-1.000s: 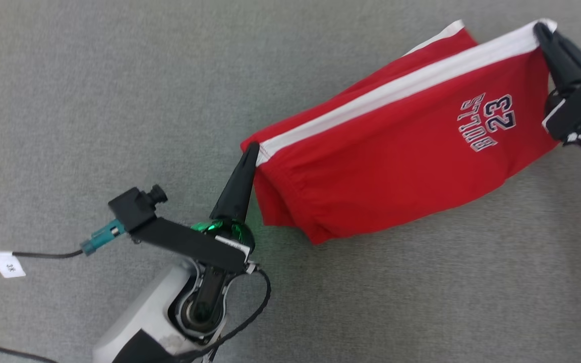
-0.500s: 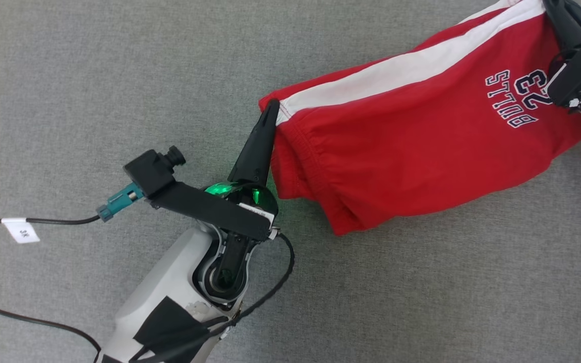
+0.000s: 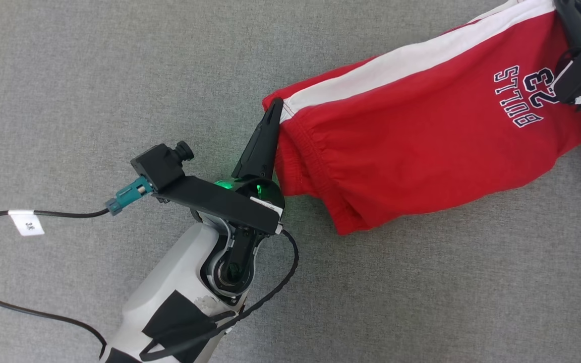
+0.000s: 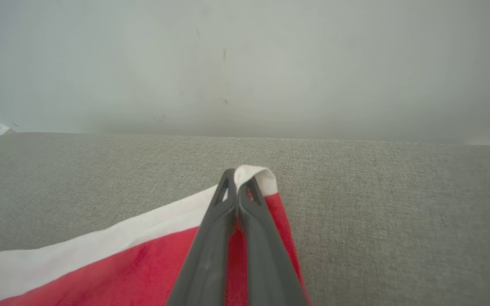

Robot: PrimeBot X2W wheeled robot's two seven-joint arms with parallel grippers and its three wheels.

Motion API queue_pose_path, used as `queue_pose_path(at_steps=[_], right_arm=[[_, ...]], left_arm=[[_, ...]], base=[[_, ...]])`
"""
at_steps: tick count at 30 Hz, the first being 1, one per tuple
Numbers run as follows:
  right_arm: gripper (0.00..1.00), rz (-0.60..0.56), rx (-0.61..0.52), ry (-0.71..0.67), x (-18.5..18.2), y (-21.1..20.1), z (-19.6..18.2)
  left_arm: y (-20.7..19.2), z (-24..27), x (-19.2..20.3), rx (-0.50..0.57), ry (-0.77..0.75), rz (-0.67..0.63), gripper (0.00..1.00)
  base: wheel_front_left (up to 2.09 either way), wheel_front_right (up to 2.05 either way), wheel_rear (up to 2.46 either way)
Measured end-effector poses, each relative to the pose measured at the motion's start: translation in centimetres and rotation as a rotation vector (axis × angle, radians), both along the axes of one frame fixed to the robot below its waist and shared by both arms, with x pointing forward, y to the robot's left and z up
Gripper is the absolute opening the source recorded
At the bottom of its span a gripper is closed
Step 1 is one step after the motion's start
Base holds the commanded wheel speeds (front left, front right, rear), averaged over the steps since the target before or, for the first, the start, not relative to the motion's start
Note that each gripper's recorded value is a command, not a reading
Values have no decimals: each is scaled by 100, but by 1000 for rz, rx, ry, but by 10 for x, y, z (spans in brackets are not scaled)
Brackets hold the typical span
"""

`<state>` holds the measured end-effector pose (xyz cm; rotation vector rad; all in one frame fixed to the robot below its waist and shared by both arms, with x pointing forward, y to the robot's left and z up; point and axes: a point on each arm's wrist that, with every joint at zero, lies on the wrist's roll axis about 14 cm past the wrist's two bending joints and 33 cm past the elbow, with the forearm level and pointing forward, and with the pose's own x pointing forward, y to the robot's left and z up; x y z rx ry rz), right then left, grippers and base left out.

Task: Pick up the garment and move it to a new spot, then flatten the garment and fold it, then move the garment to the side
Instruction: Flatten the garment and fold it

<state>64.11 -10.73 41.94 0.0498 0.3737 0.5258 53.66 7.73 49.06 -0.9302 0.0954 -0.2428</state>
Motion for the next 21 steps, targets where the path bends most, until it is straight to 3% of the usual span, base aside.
queue_pose_path(at_steps=[1,2,3,4,14,21], right_arm=[[100,-3,0,-2,0,0,1],[100,-4,1,-2,0,0,1],[100,-6,-1,-3,-1,-1,2],[100,-8,0,-5,-1,-1,3],[100,-3,11,-58,-16,-1,28],[100,4,34,-57,-47,-2,32]], left_arm=[[-1,-1,0,9,7,0,47],[-1,-2,0,18,11,2,84],[-1,-4,0,25,22,4,84],[-1,-5,0,41,28,5,100],[35,-28,-9,273,118,88,100],[55,-19,-34,493,55,123,100]], base=[[0,0,0],[0,0,0],[0,0,0],[0,0,0],[0,0,0],[0,0,0]])
